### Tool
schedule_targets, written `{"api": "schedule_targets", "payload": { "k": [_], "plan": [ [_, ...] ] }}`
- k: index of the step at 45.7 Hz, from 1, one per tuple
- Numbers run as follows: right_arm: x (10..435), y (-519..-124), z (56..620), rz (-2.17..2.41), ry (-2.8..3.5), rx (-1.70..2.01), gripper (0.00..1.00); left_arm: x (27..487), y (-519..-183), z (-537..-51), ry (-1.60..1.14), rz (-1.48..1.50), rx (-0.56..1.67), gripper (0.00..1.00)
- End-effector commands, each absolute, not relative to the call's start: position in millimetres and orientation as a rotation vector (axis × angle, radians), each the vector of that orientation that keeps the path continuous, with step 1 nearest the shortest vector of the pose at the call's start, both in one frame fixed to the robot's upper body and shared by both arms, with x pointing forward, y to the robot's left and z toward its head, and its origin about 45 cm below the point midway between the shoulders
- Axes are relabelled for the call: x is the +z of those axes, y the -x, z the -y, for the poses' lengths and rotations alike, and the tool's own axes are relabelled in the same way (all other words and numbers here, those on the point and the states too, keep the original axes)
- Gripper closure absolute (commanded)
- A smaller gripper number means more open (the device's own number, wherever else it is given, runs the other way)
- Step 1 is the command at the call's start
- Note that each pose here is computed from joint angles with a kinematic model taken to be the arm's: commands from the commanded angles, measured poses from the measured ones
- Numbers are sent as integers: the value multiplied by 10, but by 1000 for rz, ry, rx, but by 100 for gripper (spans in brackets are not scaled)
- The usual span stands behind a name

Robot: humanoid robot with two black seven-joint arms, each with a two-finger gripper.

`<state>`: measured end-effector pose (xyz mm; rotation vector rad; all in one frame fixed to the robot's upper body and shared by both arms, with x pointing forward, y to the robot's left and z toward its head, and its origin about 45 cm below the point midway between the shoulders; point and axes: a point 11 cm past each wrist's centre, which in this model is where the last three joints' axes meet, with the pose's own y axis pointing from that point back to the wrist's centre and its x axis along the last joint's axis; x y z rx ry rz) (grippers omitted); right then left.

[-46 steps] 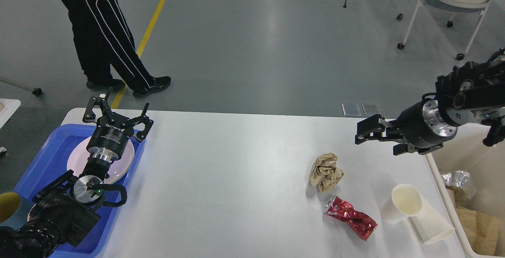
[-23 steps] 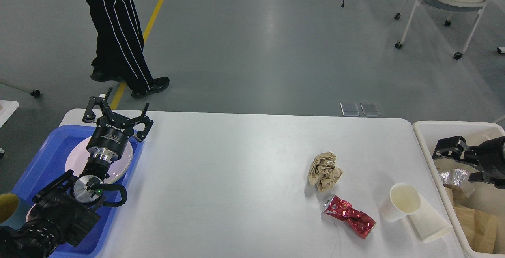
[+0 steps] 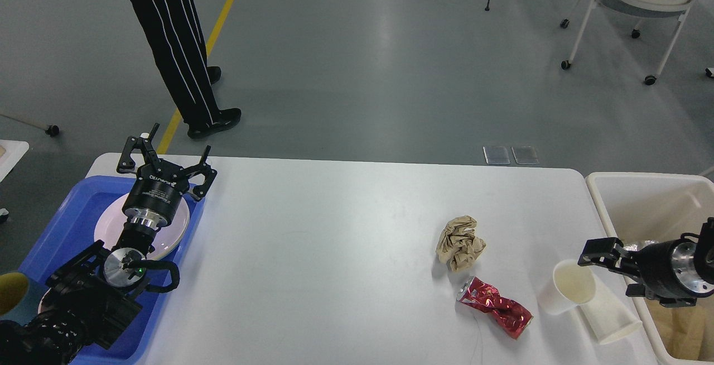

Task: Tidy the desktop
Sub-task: 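Lower the right gripper beside the white paper cup and grasp it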

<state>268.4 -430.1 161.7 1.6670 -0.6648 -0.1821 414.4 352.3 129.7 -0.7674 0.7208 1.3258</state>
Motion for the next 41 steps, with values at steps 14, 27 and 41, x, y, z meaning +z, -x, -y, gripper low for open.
{"api": "schedule_targets", "payload": {
  "k": [14, 27, 41],
  "plan": [
    [1180, -2597, 4201, 651, -1597, 9, 16, 1297, -4144, -3523, 768, -721, 1326, 1],
    [1141, -2578, 4224, 660, -1577, 36, 99, 1297, -4144, -3523, 768, -721, 1326, 1],
    [1129, -2553, 4207, 655, -1580, 29, 100, 1297, -4144, -3523, 768, -721, 1326, 1]
  ]
}}
